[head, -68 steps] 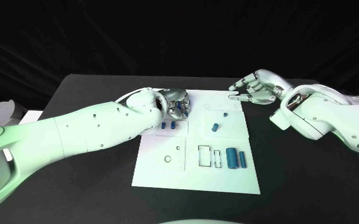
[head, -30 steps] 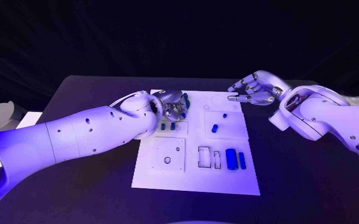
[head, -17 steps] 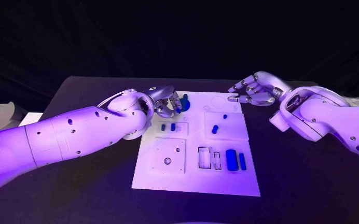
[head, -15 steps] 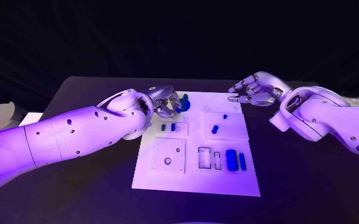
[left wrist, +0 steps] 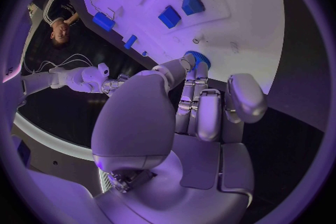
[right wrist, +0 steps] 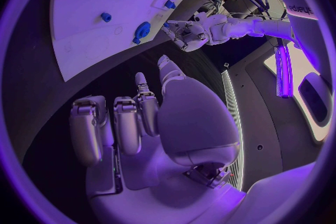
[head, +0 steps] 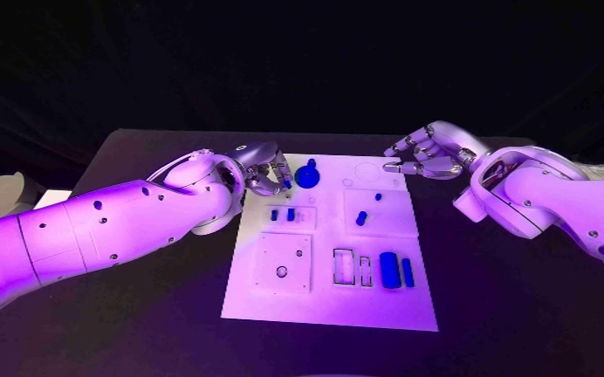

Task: Assemble the parts on the task board

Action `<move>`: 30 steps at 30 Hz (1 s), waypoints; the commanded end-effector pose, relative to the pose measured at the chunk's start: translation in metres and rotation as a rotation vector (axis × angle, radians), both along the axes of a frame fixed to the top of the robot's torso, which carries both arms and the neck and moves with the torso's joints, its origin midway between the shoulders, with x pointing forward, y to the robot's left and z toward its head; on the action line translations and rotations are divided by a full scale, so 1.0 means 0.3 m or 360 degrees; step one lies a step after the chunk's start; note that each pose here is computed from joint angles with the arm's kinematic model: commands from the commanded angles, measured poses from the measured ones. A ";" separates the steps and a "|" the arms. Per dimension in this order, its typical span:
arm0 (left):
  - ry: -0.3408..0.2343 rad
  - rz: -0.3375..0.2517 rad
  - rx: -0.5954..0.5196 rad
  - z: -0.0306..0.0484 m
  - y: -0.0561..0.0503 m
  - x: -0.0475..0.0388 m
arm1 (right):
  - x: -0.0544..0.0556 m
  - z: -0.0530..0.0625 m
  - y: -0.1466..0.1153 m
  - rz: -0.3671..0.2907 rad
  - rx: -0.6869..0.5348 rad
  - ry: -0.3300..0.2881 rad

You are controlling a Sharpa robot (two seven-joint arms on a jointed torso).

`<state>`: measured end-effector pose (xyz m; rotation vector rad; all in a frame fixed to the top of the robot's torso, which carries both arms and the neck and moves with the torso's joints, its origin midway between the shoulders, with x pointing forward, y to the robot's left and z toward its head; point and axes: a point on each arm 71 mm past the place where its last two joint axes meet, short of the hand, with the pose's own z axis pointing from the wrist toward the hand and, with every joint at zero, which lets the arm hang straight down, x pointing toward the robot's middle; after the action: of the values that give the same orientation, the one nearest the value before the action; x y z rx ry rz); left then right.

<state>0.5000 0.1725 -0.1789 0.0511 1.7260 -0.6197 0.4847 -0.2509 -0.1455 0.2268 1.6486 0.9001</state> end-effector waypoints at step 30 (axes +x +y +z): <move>0.0142 -0.0010 0.0076 -0.039 -0.007 0.011 | -0.004 -0.001 0.008 0.0026 -0.0005 -0.0001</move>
<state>0.5038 0.1718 -0.1887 0.0573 1.7989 -0.5973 0.4842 -0.2500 -0.1454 0.2255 1.6489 0.9028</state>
